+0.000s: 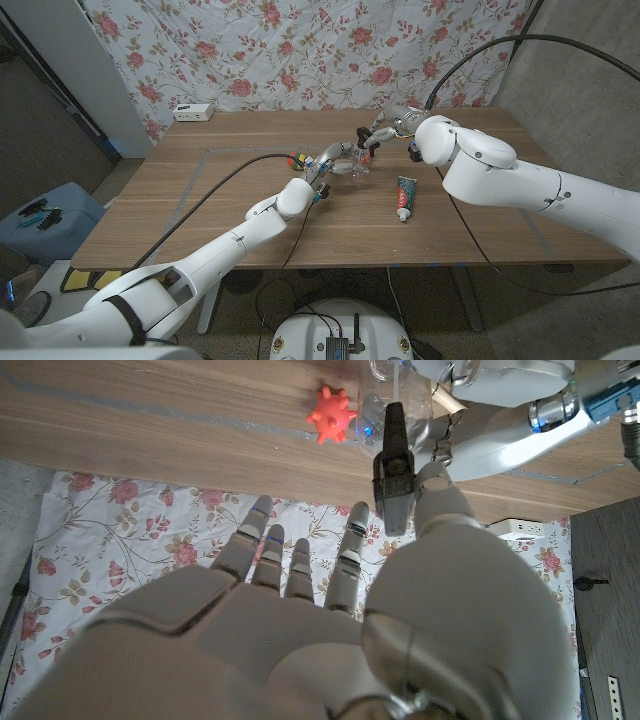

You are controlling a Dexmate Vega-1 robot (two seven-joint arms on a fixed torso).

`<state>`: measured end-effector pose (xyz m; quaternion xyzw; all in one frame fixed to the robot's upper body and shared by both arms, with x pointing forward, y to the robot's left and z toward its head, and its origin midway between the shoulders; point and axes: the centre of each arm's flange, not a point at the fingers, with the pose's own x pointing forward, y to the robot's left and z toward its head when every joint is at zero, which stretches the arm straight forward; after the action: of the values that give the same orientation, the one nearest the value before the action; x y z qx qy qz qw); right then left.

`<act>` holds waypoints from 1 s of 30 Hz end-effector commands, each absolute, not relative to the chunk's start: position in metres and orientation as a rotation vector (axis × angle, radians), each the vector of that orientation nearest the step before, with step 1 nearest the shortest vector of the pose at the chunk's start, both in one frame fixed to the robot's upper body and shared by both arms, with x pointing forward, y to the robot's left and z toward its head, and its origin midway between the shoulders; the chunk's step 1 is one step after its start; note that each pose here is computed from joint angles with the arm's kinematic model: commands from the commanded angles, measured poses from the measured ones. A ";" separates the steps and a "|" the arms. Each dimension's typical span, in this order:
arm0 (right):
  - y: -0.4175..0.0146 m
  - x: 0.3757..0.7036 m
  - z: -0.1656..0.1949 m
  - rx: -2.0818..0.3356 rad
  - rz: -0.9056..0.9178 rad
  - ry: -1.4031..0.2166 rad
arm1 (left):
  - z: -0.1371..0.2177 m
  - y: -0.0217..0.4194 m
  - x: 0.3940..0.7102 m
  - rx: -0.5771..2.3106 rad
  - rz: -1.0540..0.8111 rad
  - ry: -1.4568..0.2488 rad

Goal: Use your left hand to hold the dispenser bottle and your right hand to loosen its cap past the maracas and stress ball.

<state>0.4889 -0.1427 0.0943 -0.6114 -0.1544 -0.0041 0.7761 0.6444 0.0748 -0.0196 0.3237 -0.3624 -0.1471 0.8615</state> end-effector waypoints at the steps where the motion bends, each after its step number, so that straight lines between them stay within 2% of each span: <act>1: -0.142 0.492 0.095 -1.319 0.005 -0.348 | -0.020 0.073 0.645 0.677 -0.313 -0.758; 30: -0.152 0.493 0.090 -1.239 0.013 -0.395 | -0.020 0.070 0.642 0.680 -0.321 -0.762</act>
<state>0.4921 -0.1487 0.0918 -0.5873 -0.1783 0.0034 0.7894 0.6434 0.0712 -0.0197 0.3232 -0.3630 -0.1506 0.8609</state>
